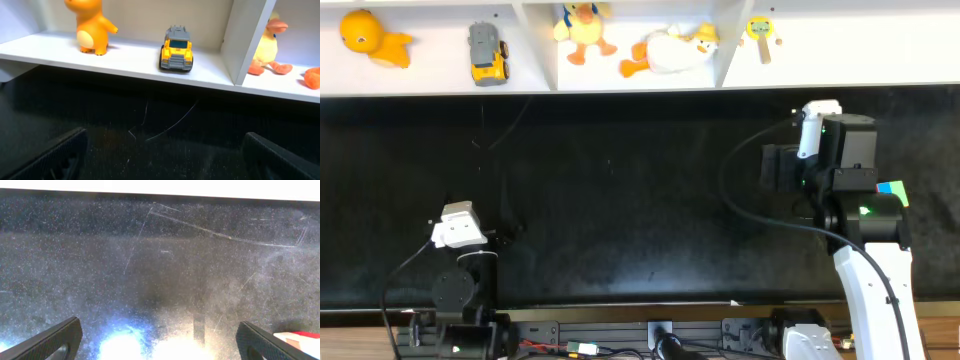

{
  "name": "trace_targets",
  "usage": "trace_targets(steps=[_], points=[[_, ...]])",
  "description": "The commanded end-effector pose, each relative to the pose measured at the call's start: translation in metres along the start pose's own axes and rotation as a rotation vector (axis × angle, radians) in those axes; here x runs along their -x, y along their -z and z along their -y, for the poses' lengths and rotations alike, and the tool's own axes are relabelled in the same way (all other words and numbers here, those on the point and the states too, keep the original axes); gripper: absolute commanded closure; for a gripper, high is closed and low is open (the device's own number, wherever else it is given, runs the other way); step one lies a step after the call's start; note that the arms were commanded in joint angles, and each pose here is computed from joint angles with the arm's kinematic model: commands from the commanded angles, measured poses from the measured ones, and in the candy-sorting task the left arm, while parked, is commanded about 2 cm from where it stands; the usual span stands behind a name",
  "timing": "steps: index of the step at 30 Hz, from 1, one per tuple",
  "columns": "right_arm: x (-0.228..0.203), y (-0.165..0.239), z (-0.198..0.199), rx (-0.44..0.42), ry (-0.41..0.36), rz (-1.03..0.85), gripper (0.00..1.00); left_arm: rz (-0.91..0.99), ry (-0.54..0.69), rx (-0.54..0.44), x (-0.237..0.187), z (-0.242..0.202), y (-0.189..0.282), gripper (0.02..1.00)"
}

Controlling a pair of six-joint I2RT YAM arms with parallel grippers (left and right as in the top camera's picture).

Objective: Store Toys

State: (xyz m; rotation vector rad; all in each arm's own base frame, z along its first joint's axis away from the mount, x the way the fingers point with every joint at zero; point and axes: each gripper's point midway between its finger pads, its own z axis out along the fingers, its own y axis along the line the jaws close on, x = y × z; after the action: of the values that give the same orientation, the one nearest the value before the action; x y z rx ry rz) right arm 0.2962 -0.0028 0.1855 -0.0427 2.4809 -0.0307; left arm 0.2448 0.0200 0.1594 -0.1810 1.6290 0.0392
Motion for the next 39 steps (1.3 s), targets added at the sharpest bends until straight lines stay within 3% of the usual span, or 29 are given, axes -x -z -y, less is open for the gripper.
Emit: trace_targets(steps=[1, 9, 16, 21, 26, 29, 34, 39], points=[[0.0, 0.003, 0.001, -0.009, 0.003, 0.01, 0.003, 0.006, -0.02, 0.008, 0.001, -0.002, 0.0, 0.02], [0.009, 0.003, -0.001, 0.0, 0.002, 0.047, 0.005, 0.006, -0.02, 0.008, 0.001, -0.002, 0.0, 0.02], [-0.004, 0.004, 0.037, -0.106, -0.076, -0.001, 0.005, 0.006, -0.02, 0.008, 0.001, -0.002, 0.0, 0.02], [-0.02, 0.007, 0.071, -0.164, -0.072, -0.055, 0.003, 0.006, -0.02, 0.008, 0.001, -0.002, 0.0, 0.02], [-0.041, 0.012, 0.088, -0.095, -0.006, -0.102, 0.005, 0.006, -0.02, 0.008, 0.001, -0.002, 0.0, 0.02], [-0.05, 0.016, 0.104, -0.098, -0.009, -0.11, 0.003, 0.006, -0.02, 0.008, 0.001, -0.002, 0.0, 0.02], [-0.066, 0.023, 0.125, -0.086, 0.053, -0.123, 0.003, 0.006, -0.02, 0.008, 0.001, -0.002, 0.0, 0.02], [-0.095, 0.027, 0.12, 0.004, 0.105, -0.203, 0.005, 0.006, -0.02, 0.008, 0.001, -0.002, 0.0, 0.02]])
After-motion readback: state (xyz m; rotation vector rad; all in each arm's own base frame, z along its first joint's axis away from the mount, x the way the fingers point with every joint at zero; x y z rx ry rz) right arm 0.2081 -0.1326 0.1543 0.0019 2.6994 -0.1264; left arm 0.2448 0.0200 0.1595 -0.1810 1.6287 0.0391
